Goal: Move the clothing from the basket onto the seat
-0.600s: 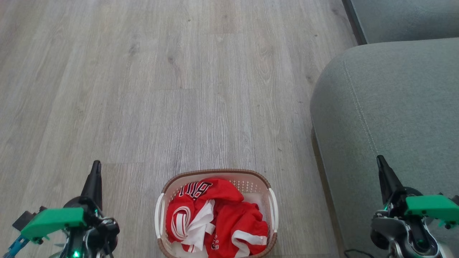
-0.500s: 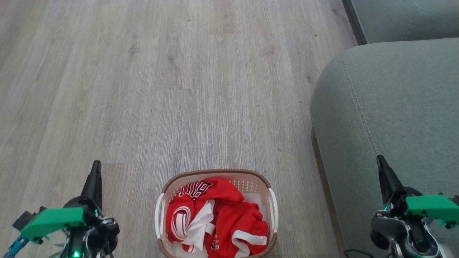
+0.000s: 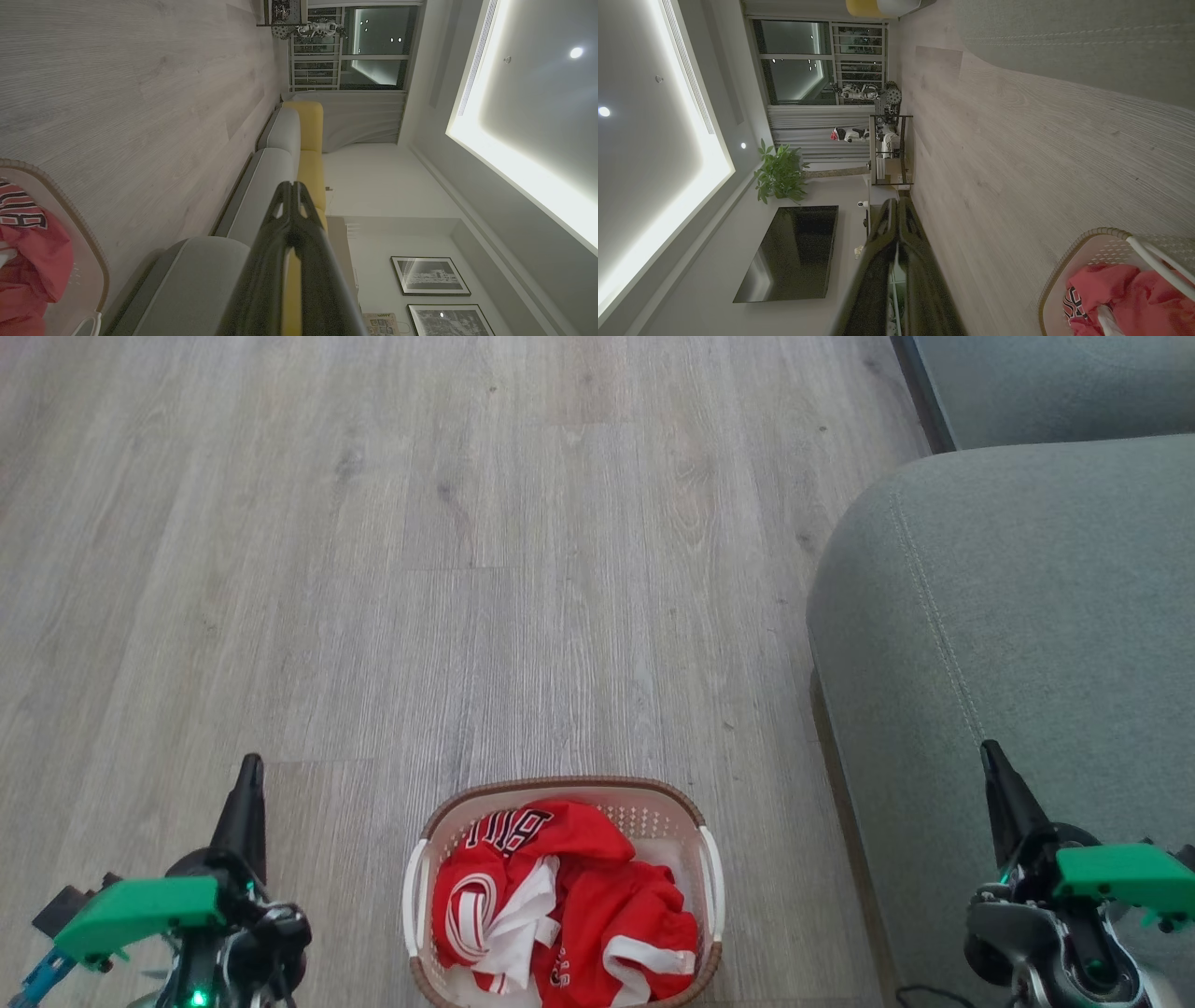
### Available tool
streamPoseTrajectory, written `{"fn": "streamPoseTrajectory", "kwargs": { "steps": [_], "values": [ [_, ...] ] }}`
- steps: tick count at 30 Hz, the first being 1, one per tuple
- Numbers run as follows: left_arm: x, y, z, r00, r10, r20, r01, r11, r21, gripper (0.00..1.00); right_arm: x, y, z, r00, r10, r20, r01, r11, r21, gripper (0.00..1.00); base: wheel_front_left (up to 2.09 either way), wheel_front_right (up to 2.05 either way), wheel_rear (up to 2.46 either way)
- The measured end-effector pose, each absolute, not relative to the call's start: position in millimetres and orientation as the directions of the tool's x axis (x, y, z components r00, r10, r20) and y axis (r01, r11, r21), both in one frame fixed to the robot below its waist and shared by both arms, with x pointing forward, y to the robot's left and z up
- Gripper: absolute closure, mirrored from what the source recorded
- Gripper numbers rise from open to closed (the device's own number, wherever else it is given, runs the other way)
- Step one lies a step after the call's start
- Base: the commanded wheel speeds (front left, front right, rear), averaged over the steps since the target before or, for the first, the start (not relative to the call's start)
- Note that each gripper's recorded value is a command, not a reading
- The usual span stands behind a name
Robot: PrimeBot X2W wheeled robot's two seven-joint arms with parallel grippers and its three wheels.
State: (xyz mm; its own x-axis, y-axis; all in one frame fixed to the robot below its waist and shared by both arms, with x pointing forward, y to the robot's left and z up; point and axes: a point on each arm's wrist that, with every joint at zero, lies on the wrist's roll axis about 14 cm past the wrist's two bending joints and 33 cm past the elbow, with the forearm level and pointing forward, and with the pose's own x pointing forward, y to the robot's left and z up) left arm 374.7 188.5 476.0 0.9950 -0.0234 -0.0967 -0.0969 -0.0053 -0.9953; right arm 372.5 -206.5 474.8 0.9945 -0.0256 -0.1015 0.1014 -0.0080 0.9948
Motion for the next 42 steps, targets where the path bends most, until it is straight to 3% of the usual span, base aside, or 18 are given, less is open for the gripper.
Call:
{"fn": "streamPoseTrajectory", "kwargs": {
  "steps": [13, 14, 19, 31, 42],
  "values": [
    [373, 188, 471, 0.993, -0.023, -0.112, -0.112, -0.007, -0.994, 1.00, 371, -206, 470, 0.993, -0.025, -0.116, 0.116, -0.010, 0.993, 1.00, 0.00, 0.00, 0.00],
    [370, 188, 463, 0.990, -0.023, -0.136, -0.136, -0.010, -0.991, 0.00, 368, -205, 462, 0.990, -0.024, -0.140, 0.139, -0.013, 0.990, 0.00, 0.00, 0.00, 0.00],
    [345, 186, 426, 0.968, -0.018, -0.249, -0.250, -0.026, -0.968, 0.00, 345, -202, 427, 0.969, -0.021, -0.248, 0.247, -0.025, 0.969, 0.00, 0.00, 0.00, 0.00],
    [347, 186, 435, 0.974, -0.002, -0.228, -0.228, 0.017, -0.974, 0.00, 347, -200, 432, 0.972, -0.031, -0.233, 0.234, 0.019, 0.972, 0.00, 0.00, 0.00, 0.00],
    [351, 184, 446, 0.978, 0.005, -0.210, -0.209, 0.129, -0.970, 0.00, 351, -200, 442, 0.978, -0.039, -0.205, 0.209, 0.141, 0.968, 0.00, 0.00, 0.00, 0.00]
  ]
}}
